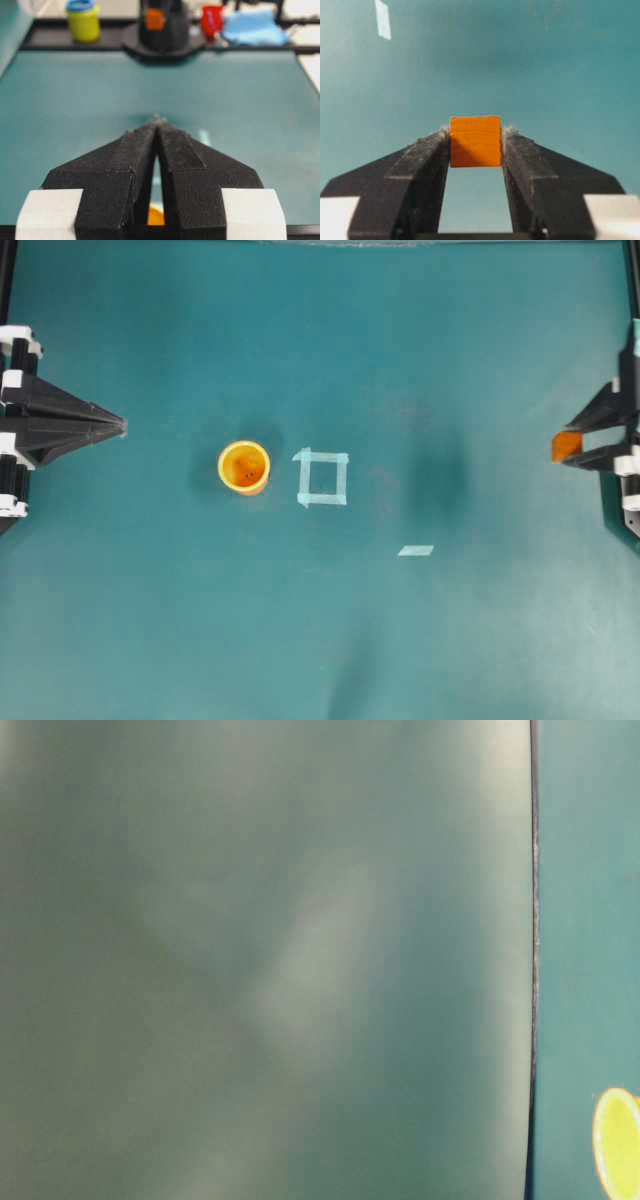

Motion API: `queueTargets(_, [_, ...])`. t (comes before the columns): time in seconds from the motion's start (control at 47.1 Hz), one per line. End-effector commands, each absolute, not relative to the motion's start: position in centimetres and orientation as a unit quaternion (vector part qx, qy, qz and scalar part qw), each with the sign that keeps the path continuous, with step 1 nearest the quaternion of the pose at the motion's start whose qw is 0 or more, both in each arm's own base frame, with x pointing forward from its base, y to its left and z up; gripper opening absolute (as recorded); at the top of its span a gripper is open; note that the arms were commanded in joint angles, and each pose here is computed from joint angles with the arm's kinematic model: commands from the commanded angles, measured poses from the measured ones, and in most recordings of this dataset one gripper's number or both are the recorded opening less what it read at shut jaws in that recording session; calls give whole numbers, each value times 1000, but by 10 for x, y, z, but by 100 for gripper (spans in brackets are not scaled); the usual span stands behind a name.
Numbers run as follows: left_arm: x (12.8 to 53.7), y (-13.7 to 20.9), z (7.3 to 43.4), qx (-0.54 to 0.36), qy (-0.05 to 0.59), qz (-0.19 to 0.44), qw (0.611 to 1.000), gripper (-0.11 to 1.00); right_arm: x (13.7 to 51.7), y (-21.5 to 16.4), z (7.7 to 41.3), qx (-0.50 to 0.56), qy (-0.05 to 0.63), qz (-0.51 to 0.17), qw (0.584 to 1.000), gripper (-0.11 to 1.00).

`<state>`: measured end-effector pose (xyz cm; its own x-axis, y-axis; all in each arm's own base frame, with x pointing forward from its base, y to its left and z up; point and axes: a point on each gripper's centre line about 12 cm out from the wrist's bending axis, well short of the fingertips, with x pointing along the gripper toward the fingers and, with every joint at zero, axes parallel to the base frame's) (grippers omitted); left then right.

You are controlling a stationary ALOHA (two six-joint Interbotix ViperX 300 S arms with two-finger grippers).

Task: Move the block to the right with right arm.
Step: 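Carry the held orange cube rightward toward the table's right edge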

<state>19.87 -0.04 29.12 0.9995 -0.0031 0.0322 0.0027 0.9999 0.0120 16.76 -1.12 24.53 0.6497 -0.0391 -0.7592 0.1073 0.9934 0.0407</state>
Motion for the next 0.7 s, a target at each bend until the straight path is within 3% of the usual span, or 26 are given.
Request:
queueTargets(0.0, [201, 0, 304, 7, -32, -1, 999, 0, 161, -10, 248, 44, 415, -40, 908, 40])
queueTargets(0.679, [201, 0, 303, 7, -31, -1, 1000, 0, 118, -7, 259, 45, 420, -39, 906, 40])
